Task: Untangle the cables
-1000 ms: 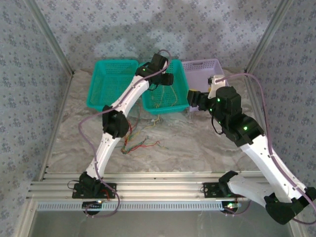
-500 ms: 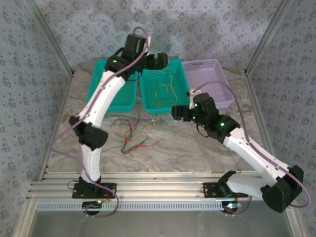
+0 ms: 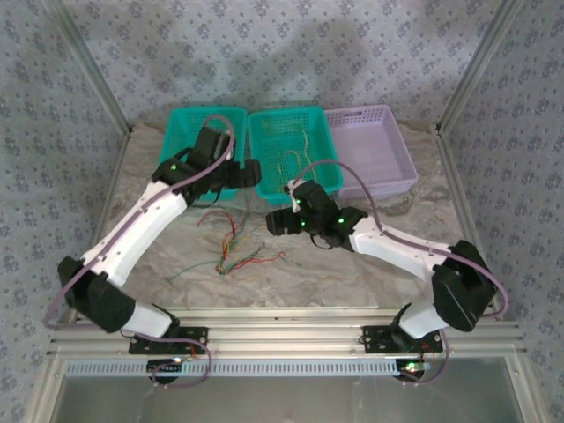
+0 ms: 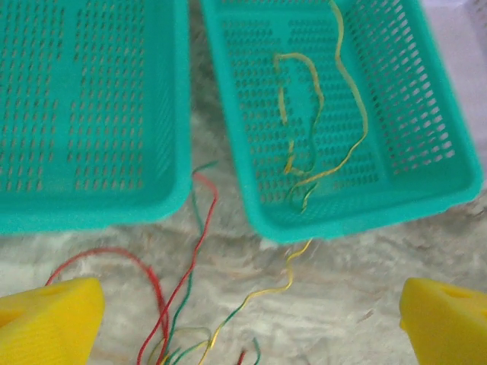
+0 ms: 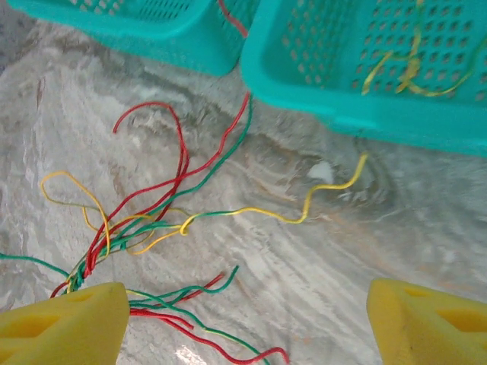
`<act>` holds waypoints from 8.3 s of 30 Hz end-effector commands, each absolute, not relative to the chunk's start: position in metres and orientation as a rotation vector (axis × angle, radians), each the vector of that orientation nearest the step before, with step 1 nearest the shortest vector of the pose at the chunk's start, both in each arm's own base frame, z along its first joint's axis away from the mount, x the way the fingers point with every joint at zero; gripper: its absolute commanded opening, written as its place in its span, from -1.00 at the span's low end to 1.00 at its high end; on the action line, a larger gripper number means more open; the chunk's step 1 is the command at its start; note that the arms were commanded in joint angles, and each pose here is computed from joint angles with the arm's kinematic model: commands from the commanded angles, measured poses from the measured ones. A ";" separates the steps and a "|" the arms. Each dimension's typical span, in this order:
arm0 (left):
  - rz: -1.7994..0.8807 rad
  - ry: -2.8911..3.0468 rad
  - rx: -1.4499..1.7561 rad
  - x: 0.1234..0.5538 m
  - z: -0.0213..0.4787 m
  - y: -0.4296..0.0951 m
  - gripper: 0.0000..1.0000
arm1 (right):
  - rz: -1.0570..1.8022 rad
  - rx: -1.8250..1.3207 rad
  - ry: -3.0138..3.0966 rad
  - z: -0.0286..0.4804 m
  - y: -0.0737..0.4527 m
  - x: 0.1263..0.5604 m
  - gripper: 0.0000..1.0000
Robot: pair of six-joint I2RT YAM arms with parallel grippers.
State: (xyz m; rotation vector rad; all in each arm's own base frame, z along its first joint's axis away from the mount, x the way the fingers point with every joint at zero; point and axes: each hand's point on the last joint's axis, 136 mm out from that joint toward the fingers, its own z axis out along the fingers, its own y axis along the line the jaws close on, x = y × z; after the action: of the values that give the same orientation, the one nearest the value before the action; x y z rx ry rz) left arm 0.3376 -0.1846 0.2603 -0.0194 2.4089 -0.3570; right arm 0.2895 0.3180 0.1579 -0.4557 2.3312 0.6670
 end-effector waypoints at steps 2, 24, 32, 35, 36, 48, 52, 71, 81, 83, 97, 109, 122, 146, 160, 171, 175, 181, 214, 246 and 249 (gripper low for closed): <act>-0.367 2.396 -0.133 0.309 0.248 -0.158 0.99 | 0.800 -0.452 2.330 0.152 0.352 0.291 0.65; -0.543 2.612 -0.523 0.275 0.126 -0.111 0.99 | 0.829 -0.277 2.509 0.079 0.392 0.312 0.60; -0.524 2.670 -0.592 0.274 0.101 -0.106 0.96 | 0.752 -0.226 2.537 0.068 0.382 0.314 0.57; -0.515 2.688 -0.614 0.271 0.091 -0.106 0.93 | 0.766 -0.220 2.552 0.062 0.385 0.313 0.54; -0.506 2.693 -0.621 0.271 0.088 -0.105 0.92 | 0.766 -0.221 2.562 0.058 0.387 0.312 0.52; -0.472 2.714 -0.653 0.279 0.067 -0.104 0.51 | 0.779 -0.185 2.543 0.056 0.407 0.323 0.36; -0.460 2.730 -0.650 0.276 0.062 -0.103 0.31 | 0.746 -0.159 2.546 0.053 0.402 0.325 0.21; -0.474 2.737 -0.608 0.252 0.054 -0.106 0.07 | 0.797 -0.192 2.499 0.053 0.423 0.311 0.02; -0.479 2.742 -0.589 0.248 0.051 -0.110 -0.01 | 0.790 -0.198 2.480 0.058 0.424 0.311 -0.87; -0.473 2.738 -0.583 0.249 0.052 -0.110 -0.02 | 0.779 -0.200 2.468 0.063 0.420 0.312 -0.98; -0.553 2.637 -0.581 0.260 0.087 -0.114 0.06 | 0.817 -0.329 2.274 0.137 0.395 0.289 -1.00; -0.617 2.589 -0.530 0.266 0.114 -0.121 0.32 | 0.971 -0.461 2.024 0.188 0.389 0.268 -1.00; -0.753 2.538 -0.447 0.273 0.135 -0.139 0.45 | 1.089 -0.407 1.916 0.226 0.361 0.275 -1.00; -0.803 2.530 -0.348 0.276 0.160 -0.149 0.47 | 1.277 -0.332 1.981 0.222 0.342 0.282 -1.00; -0.902 2.517 -0.315 0.281 0.164 -0.165 0.48 | 1.120 -0.413 2.071 0.191 0.342 0.278 -1.00; -1.139 2.419 -0.169 0.279 0.195 -0.212 0.56 | 1.045 -0.438 2.114 0.175 0.351 0.280 -1.00; -1.153 2.418 -0.115 0.275 0.196 -0.223 0.57 | 1.071 -0.450 2.114 0.176 0.359 0.279 -1.00; -1.146 2.427 -0.112 0.272 0.191 -0.222 0.49 | 1.059 -0.440 2.118 0.174 0.358 0.281 -1.00; -0.909 2.352 -0.154 0.288 0.211 -0.194 0.41 | 1.233 -0.535 2.085 0.182 0.369 0.258 -1.00; -0.827 2.281 -0.303 0.319 0.216 -0.171 -1.00 | 1.281 -0.658 2.029 0.193 0.375 0.240 -1.00; -0.809 2.263 -0.317 0.318 0.223 -0.166 -1.00 | 1.189 -0.610 2.043 0.195 0.362 0.252 -1.00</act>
State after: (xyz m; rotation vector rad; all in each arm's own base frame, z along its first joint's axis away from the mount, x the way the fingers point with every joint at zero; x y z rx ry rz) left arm 0.3124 -0.1695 0.1979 -0.3168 2.3336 -0.8118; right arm 0.2408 0.3735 0.1781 -0.6370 2.0841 1.2673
